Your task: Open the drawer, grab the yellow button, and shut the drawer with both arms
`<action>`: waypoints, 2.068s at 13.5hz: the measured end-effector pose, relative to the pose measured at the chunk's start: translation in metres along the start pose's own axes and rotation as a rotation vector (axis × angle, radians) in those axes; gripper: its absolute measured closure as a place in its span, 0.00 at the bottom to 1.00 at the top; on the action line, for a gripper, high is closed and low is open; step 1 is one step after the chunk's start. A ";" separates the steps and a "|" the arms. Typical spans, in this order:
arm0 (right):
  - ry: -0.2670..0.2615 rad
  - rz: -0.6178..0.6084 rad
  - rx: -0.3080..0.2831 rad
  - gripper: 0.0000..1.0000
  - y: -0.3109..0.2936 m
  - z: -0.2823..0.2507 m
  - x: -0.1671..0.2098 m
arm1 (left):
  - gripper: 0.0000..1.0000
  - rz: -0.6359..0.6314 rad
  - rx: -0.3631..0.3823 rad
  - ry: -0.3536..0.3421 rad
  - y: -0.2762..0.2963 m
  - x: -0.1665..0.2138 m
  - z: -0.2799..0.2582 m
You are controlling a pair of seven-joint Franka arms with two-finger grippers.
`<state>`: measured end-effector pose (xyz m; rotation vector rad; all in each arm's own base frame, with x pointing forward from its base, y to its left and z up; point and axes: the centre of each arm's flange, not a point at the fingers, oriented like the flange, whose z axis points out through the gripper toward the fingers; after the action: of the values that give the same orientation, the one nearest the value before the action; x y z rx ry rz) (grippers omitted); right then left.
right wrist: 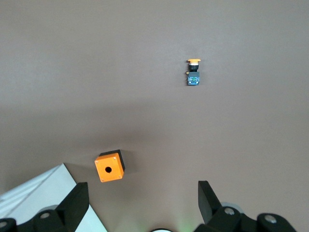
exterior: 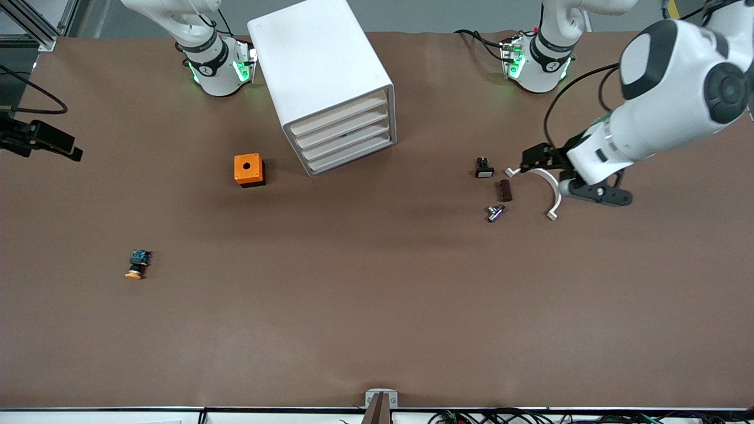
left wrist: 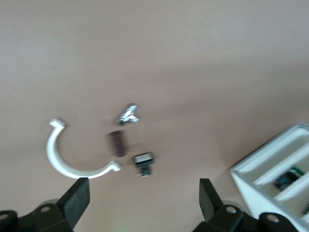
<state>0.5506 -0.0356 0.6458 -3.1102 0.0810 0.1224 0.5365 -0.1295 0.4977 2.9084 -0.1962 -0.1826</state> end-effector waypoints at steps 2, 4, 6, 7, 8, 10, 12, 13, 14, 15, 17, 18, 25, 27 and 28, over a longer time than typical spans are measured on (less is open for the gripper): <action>-0.009 -0.040 0.003 0.00 0.015 -0.005 -0.007 | 0.00 -0.012 0.045 0.015 -0.021 -0.015 -0.011; -0.009 -0.045 0.004 0.00 0.025 -0.007 -0.009 | 0.00 -0.024 0.102 0.036 -0.044 -0.030 -0.025; -0.008 -0.048 0.004 0.00 0.023 -0.007 -0.009 | 0.00 0.013 0.153 0.054 -0.057 -0.041 -0.038; -0.008 -0.053 0.004 0.00 0.021 -0.008 -0.009 | 0.00 0.044 0.165 0.060 -0.062 -0.045 -0.043; -0.010 -0.057 0.003 0.00 0.019 -0.007 -0.009 | 0.00 0.076 0.176 0.063 -0.069 -0.047 -0.048; -0.012 -0.060 0.003 0.00 0.014 -0.009 -0.010 | 0.00 0.124 0.193 0.073 -0.084 -0.051 -0.057; -0.014 -0.025 0.003 0.00 0.013 -0.015 -0.018 | 0.00 0.148 0.198 0.094 -0.095 -0.053 -0.069; -0.022 -0.013 0.003 0.00 0.012 -0.019 -0.023 | 0.00 0.154 0.200 0.105 -0.098 -0.053 -0.076; -0.026 -0.008 0.003 0.00 0.012 -0.022 -0.028 | 0.00 0.161 0.203 0.119 -0.099 -0.053 -0.083; -0.025 -0.006 0.003 0.00 0.011 -0.025 -0.031 | 0.00 0.165 0.207 0.135 -0.101 -0.053 -0.092; -0.022 -0.006 0.003 0.00 0.011 -0.027 -0.033 | 0.00 0.166 0.216 0.171 -0.110 -0.053 -0.113; -0.023 -0.007 0.003 0.00 0.011 -0.027 -0.033 | 0.00 0.168 0.221 0.189 -0.113 -0.054 -0.125; -0.008 -0.013 0.002 0.00 0.006 -0.035 -0.040 | 0.00 0.171 0.241 0.240 -0.110 -0.039 -0.156; -0.001 -0.006 0.002 0.00 0.004 -0.039 -0.044 | 0.00 0.175 0.241 0.223 -0.109 -0.030 -0.148; -0.002 0.010 0.002 0.00 0.004 -0.040 -0.045 | 0.00 0.177 0.241 0.219 -0.109 -0.028 -0.146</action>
<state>0.5088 -0.0383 0.6889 -3.1082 0.0971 0.1248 0.5420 0.0102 0.6172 3.0955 -0.4642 0.2020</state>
